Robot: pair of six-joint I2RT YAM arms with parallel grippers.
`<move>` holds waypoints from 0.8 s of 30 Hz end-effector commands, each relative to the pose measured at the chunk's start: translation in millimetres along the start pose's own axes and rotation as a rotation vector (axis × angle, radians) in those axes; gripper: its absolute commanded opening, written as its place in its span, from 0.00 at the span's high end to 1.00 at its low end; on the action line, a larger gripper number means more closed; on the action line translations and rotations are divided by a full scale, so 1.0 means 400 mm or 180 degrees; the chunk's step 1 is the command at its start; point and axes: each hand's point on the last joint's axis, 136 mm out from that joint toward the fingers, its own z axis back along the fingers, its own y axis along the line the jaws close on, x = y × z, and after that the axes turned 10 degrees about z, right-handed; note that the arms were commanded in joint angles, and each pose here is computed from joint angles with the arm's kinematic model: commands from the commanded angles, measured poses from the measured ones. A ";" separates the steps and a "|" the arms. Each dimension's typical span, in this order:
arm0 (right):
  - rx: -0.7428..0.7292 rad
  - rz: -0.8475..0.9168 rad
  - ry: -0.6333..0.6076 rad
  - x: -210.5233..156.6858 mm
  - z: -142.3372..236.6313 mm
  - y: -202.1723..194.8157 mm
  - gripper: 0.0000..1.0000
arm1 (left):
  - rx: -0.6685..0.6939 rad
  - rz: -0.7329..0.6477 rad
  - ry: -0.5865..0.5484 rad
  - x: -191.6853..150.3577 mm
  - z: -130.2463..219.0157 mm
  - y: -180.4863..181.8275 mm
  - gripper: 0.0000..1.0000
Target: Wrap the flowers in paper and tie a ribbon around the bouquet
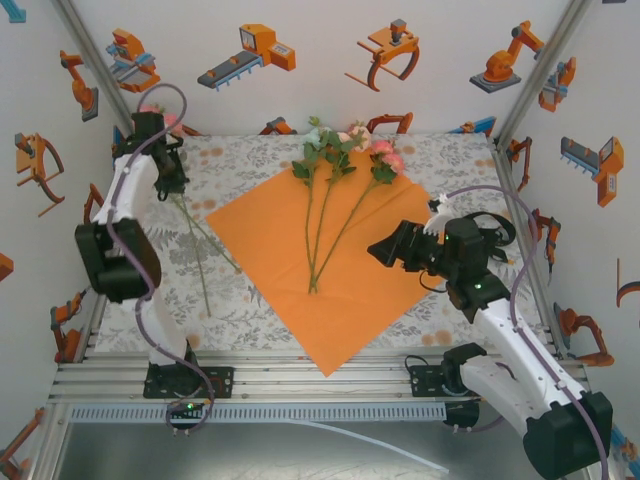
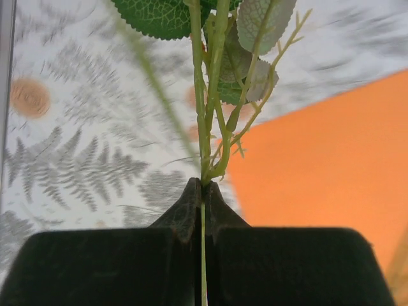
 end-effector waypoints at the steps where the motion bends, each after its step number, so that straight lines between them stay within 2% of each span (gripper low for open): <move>1: 0.0343 0.0020 -0.0288 0.049 0.007 0.050 0.22 | -0.1465 0.0344 -0.0394 0.046 0.178 -0.246 1.00; 3: 0.0382 -0.0007 -0.0360 0.061 0.007 0.055 0.22 | -0.2227 0.0502 -0.0404 0.036 0.248 -0.385 1.00; 6: 0.0304 -0.0073 -0.0423 0.073 0.009 0.046 0.22 | -0.3042 0.0402 -0.0281 -0.015 0.309 -0.602 1.00; 9: 0.0155 -0.0131 -0.0415 0.071 0.016 0.030 0.22 | -0.3329 0.0004 0.0038 -0.114 0.305 -0.807 1.00; 11: 0.0104 -0.0139 -0.0410 0.068 0.024 0.027 0.22 | -0.3298 -0.0236 0.0223 -0.177 0.275 -0.912 1.00; 13: 0.0067 -0.0135 -0.0407 0.063 0.035 0.025 0.22 | -0.3172 -0.0565 0.0236 -0.228 0.237 -0.990 1.00; 15: 0.0008 -0.0126 -0.0414 0.058 0.045 0.020 0.22 | -0.2946 -0.0910 0.0218 -0.280 0.181 -1.043 1.00; 17: -0.0034 -0.0088 -0.0406 0.055 0.055 0.019 0.22 | -0.2488 -0.1184 0.0135 -0.307 0.094 -1.049 1.00; 20: -0.0145 -0.0051 -0.0380 0.046 0.062 0.006 0.22 | -0.1985 -0.1194 -0.0013 -0.292 0.005 -1.003 1.00; 24: -0.0221 -0.0069 -0.0365 0.036 0.050 -0.014 0.22 | -0.1961 -0.1036 0.0155 -0.338 -0.092 -0.976 1.00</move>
